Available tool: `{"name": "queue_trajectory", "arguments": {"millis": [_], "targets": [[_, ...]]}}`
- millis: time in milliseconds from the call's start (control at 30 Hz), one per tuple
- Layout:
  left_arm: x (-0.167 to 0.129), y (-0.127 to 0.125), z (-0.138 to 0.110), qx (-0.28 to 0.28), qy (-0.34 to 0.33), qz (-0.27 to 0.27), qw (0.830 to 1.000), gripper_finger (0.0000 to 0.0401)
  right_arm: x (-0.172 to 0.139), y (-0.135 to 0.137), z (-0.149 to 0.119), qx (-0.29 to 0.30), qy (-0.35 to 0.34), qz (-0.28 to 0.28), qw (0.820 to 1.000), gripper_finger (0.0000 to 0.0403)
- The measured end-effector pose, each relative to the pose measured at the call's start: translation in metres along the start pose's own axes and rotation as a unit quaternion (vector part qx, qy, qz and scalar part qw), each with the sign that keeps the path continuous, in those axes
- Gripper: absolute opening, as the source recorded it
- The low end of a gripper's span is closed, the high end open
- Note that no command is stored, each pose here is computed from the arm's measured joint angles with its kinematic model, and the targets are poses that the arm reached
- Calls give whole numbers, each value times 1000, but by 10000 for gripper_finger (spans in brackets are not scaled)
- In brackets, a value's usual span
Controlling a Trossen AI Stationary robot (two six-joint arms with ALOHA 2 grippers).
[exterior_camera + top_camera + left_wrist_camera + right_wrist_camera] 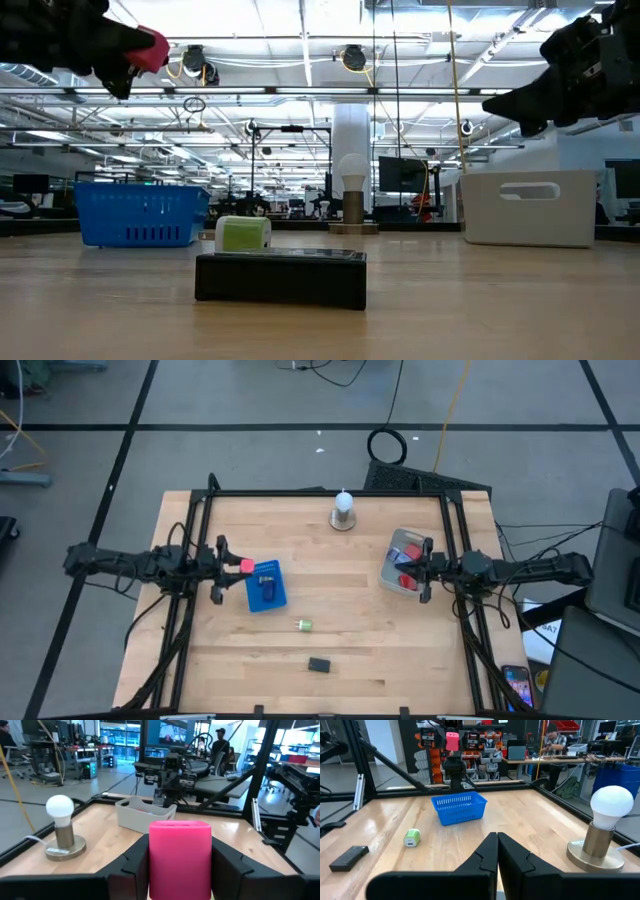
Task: Pick & Place Office items
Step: Put the pink charger adapter into the gray bin
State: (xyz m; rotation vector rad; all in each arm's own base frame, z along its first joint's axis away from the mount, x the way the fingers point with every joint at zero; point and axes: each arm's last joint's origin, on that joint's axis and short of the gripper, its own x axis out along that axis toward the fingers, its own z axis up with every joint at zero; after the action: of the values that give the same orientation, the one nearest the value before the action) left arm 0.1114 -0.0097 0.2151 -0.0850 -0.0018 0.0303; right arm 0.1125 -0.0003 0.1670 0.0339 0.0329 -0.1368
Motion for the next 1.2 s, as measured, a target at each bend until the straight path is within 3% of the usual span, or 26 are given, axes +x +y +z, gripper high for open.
{"name": "queue_trajectory", "arguments": {"millis": [300, 433, 700, 800, 900, 1033, 1200], "targets": [[3, 4, 1, -41, -17, 20, 999, 146, 3, 1, 2, 0, -8, 5, 1000, 0], [14, 2, 10, -54, -43, -10, 998, 146, 4, 4, 7, -10, -33, 45, 998, 0], [59, -4, 40, -61, -13, -19, 998, 146, 7, 8, 25, -124, -136, 70, 980, 0], [79, -8, 53, -60, -17, -34, 997, 146, 9, 13, 25, -160, -142, 73, 974, 6], [98, -12, 64, -54, -6, -49, 997, 146, 15, 21, 19, -170, -94, 88, 977, 32], [124, -16, 72, -42, 8, -64, 997, 146, 27, 37, 47, -206, -104, 83, 970, 96], [150, -19, 80, -47, 15, -71, 996, 146, 44, 64, 61, -334, -75, 67, 937, 195]]}}
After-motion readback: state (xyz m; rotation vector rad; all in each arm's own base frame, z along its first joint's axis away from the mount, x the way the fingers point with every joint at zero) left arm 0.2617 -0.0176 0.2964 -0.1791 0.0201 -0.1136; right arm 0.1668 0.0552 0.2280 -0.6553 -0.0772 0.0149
